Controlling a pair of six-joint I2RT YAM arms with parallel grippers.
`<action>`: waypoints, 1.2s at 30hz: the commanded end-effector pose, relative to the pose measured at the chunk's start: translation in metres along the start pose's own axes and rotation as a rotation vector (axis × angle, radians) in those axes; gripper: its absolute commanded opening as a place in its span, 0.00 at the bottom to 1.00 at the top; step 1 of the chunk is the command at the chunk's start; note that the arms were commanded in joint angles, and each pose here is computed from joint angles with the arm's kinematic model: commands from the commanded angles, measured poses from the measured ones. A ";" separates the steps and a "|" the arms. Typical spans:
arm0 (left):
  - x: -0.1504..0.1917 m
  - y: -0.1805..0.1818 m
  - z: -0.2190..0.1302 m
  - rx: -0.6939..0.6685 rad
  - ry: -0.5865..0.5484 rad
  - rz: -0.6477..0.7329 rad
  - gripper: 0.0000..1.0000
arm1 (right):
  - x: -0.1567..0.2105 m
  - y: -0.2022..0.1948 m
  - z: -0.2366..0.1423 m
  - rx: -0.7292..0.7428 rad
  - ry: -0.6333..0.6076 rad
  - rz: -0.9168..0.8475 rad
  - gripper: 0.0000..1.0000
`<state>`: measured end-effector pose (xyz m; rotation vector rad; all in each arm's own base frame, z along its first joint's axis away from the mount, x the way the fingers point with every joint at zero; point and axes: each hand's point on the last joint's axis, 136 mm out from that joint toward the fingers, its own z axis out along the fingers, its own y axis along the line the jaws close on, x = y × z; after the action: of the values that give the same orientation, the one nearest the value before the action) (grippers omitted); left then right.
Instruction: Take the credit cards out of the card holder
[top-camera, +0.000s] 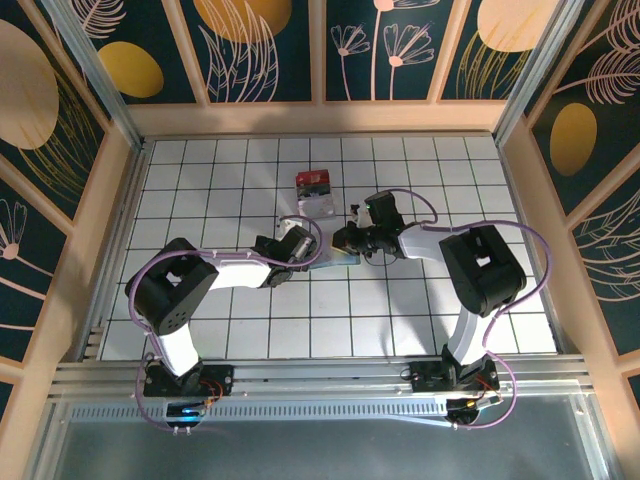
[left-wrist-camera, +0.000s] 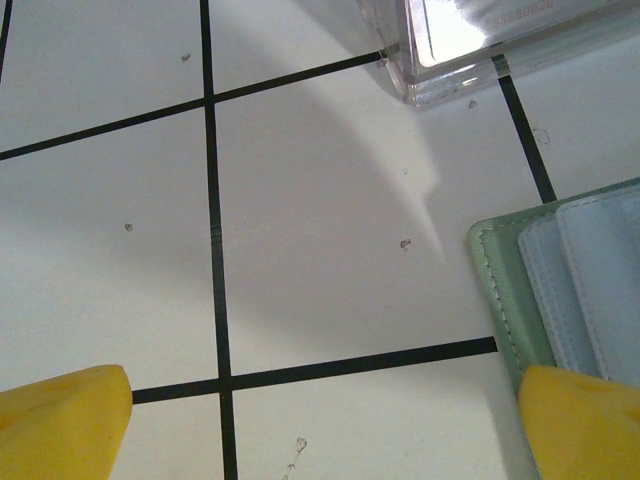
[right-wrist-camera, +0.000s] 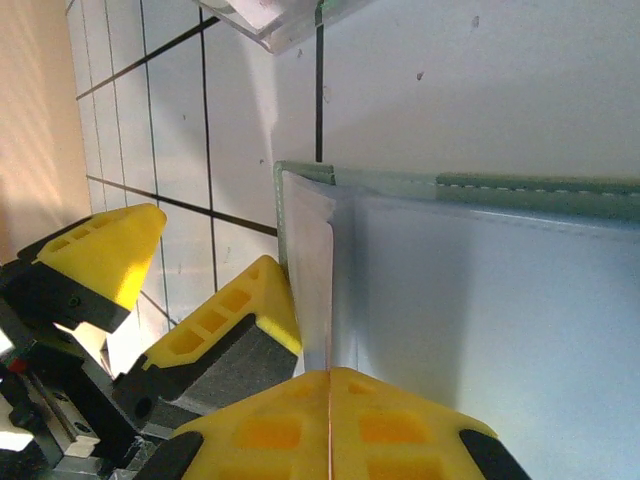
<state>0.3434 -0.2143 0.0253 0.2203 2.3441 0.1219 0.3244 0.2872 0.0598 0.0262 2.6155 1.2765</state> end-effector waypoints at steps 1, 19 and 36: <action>0.027 0.010 0.005 -0.048 0.094 0.065 0.99 | -0.003 0.009 -0.009 -0.024 -0.020 -0.015 0.09; -0.047 -0.004 -0.033 0.061 -0.072 -0.053 0.99 | -0.002 0.003 -0.005 -0.016 -0.012 0.004 0.10; -0.019 -0.019 0.004 0.043 0.009 0.011 0.99 | -0.002 0.006 -0.003 -0.039 -0.004 0.012 0.12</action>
<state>0.3558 -0.2360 0.0357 0.2363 2.3491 0.0607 0.3245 0.2871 0.0608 0.0402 2.6164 1.2853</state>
